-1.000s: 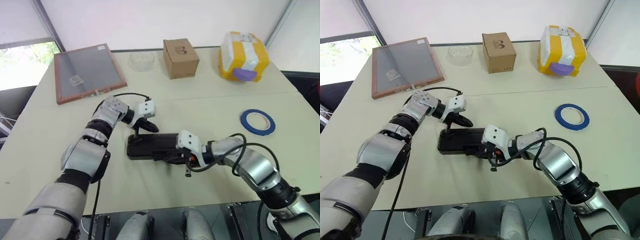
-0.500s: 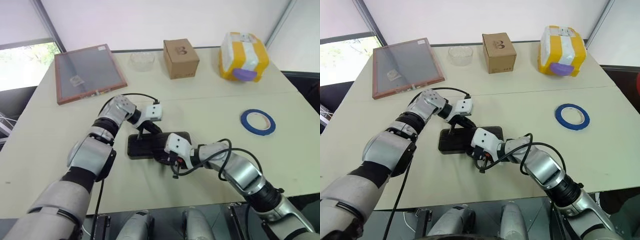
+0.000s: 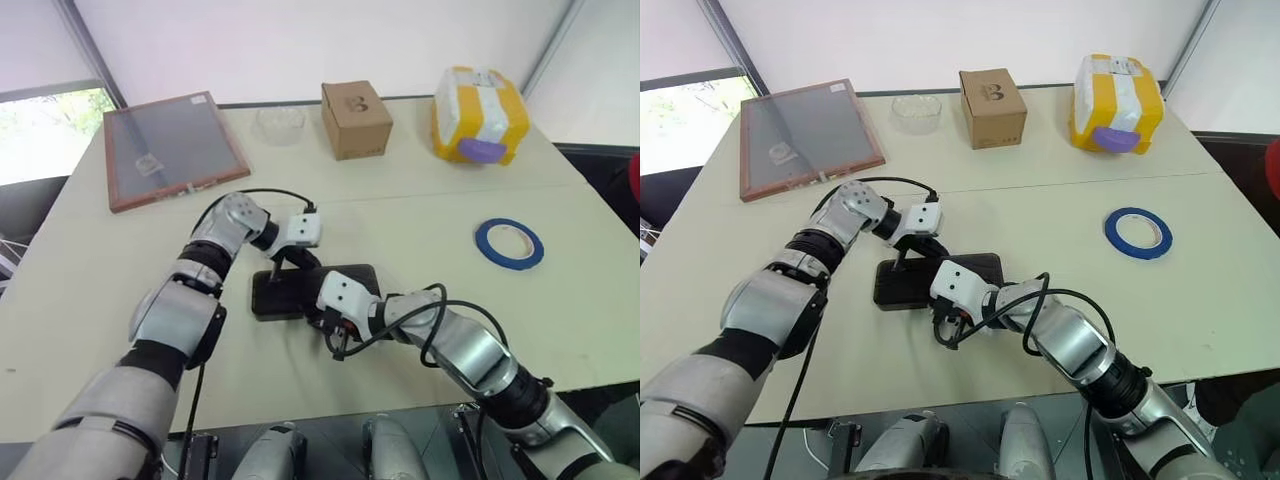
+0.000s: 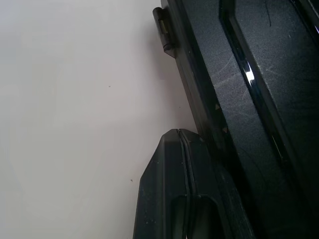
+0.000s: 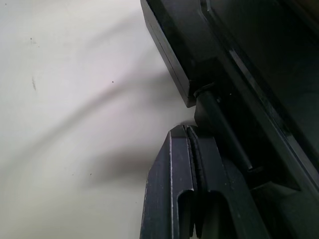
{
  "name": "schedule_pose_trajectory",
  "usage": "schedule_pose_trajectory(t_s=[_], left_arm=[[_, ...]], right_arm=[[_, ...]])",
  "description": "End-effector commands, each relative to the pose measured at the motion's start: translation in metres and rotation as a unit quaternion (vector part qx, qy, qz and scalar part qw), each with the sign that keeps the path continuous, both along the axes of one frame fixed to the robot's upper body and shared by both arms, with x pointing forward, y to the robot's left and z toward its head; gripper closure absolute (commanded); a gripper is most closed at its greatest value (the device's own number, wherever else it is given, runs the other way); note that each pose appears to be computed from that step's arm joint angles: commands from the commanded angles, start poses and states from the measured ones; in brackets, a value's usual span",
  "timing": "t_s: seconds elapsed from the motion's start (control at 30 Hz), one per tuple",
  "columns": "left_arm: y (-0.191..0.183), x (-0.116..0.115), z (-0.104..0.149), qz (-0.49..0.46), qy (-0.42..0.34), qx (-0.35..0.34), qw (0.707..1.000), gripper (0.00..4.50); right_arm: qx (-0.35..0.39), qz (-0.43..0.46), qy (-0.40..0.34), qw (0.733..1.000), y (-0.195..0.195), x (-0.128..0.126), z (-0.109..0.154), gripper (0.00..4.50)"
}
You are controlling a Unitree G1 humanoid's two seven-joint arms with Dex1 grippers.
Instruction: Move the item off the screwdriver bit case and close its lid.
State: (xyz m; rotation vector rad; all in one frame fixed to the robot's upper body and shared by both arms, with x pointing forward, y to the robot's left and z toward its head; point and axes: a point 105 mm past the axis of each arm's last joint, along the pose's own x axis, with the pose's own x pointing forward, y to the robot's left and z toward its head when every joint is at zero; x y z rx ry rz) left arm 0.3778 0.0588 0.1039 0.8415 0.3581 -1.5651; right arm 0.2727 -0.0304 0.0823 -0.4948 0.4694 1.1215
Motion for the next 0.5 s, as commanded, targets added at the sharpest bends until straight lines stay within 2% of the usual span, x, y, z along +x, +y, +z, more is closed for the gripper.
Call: schedule_pose_trajectory(t_s=[0.03,0.17,0.33,0.5], left_arm=[[-0.002,-0.041,-0.049,-0.089,0.098,0.058,0.989,4.5],[0.001,-0.045,-0.056,-0.091,0.103,0.059,0.989,4.5],[0.0,-0.042,-0.053,-0.078,0.1,0.042,0.991,4.5],[-0.001,-0.05,-0.051,-0.091,0.136,0.03,0.986,4.5]], right_arm=[[-0.043,-0.134,-0.067,0.988,-0.038,0.047,0.009,4.45],[-0.032,-0.128,-0.06,0.989,-0.034,0.043,0.011,4.45],[-0.017,-0.132,-0.053,0.99,-0.031,0.037,0.01,4.45],[-0.025,-0.176,-0.085,0.98,-0.038,0.053,0.015,4.45]])
